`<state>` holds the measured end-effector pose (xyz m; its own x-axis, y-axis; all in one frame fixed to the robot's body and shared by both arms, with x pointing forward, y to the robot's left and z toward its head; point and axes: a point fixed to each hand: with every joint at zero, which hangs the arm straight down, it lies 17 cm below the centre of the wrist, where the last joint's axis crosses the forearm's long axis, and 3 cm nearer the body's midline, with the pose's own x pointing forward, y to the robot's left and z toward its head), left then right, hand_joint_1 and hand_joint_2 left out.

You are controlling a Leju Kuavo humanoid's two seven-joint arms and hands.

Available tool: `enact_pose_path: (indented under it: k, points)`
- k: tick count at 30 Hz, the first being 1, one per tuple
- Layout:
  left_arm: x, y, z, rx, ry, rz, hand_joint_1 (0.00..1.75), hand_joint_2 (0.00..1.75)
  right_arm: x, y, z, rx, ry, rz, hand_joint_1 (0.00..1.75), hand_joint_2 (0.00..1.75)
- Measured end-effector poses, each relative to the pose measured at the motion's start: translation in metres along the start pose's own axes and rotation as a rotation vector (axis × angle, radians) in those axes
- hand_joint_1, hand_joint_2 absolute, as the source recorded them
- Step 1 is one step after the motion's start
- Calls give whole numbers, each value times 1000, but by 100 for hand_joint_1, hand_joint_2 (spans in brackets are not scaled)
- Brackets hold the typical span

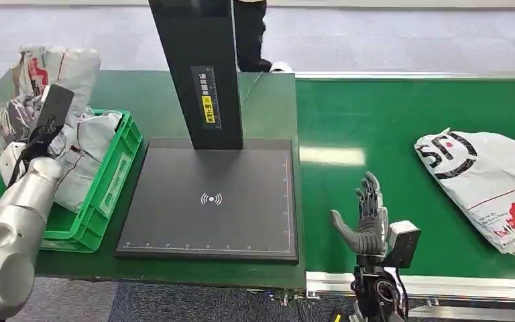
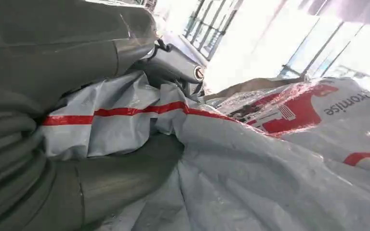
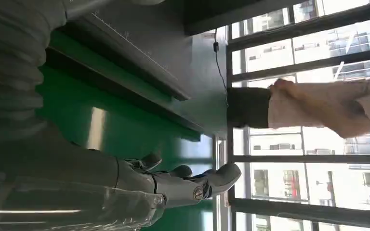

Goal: Moved the parcel from conveyor to table for the left to box.

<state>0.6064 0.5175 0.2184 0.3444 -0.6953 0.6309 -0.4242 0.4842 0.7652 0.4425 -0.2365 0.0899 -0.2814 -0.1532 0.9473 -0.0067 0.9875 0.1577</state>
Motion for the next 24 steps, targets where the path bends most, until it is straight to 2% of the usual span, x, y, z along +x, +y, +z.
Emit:
enact_pose_path:
  k: [5,7,9,10,17,24]
  points:
    - [-47,-17,15,-33,102,-30,175,175,0,0,0,4,10,7,0,175]
    - [-65,-19,19,-38,144,-34,159,175,0,1,-1,4,11,7,0,175]
    - [-78,-21,23,-43,169,-34,133,175,0,1,0,4,14,7,0,175]
    - [-84,-21,24,-45,181,-34,0,175,0,1,-1,4,15,8,0,175]
    - [-104,-19,28,-45,215,-16,0,175,0,3,-1,16,14,4,0,175]
    - [-76,-7,19,-3,78,96,0,175,3,7,-8,26,4,9,0,175]
